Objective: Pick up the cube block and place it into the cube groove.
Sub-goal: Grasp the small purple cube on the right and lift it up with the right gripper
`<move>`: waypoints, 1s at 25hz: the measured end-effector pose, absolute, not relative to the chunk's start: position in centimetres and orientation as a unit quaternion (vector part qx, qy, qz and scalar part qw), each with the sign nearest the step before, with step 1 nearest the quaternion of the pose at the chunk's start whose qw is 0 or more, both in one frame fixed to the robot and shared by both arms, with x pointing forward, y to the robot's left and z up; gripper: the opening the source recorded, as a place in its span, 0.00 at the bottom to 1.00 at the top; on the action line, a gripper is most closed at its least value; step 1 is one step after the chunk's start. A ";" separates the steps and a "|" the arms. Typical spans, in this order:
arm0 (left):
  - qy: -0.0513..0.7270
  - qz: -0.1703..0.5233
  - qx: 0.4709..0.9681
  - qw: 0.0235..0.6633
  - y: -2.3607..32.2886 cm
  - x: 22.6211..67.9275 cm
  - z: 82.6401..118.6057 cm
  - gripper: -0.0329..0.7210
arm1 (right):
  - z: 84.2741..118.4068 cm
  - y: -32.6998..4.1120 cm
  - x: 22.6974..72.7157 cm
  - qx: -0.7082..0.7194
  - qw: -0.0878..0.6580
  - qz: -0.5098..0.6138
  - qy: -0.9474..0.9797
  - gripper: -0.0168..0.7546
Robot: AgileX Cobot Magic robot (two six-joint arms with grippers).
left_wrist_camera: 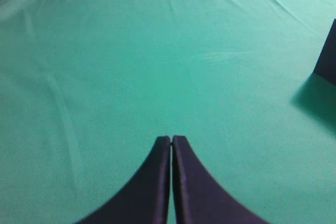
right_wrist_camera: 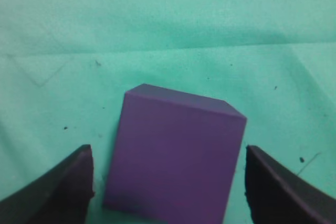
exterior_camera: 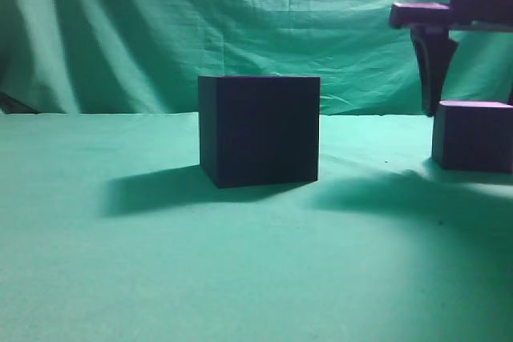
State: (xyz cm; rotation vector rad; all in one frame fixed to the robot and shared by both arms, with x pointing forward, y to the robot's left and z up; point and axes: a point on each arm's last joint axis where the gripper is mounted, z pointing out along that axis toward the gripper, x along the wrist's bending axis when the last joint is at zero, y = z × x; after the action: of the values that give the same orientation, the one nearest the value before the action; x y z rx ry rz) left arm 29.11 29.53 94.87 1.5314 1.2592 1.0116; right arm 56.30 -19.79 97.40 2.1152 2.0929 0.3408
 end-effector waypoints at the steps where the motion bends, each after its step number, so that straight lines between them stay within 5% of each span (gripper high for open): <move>1: 0.507 0.408 0.617 0.442 29.5 29.1 94.9 0.04 | 97.1 -19.8 56.4 0.705 0.072 0.111 0.697 0.72; 3: 0.507 0.408 0.617 0.442 29.5 29.1 94.9 0.04 | 96.6 -19.7 56.5 0.705 0.070 0.106 0.697 0.72; 6: 0.507 0.408 0.617 0.442 29.5 29.1 94.9 0.04 | 96.5 -19.7 56.6 0.706 0.069 0.105 0.697 0.59; 16: 0.507 0.408 0.617 0.442 29.5 29.1 94.9 0.04 | 102.6 -18.2 58.2 0.679 0.081 0.120 0.720 0.60; 25: 0.507 0.408 0.617 0.442 29.5 29.1 94.9 0.04 | 108.7 -8.6 54.4 0.515 0.086 0.167 0.836 0.56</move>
State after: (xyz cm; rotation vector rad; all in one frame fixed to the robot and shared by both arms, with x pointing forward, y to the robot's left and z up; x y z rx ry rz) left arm 29.11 29.54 94.87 1.5324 1.2586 1.0132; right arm 54.35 -8.60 108.72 1.5359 2.4928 0.4987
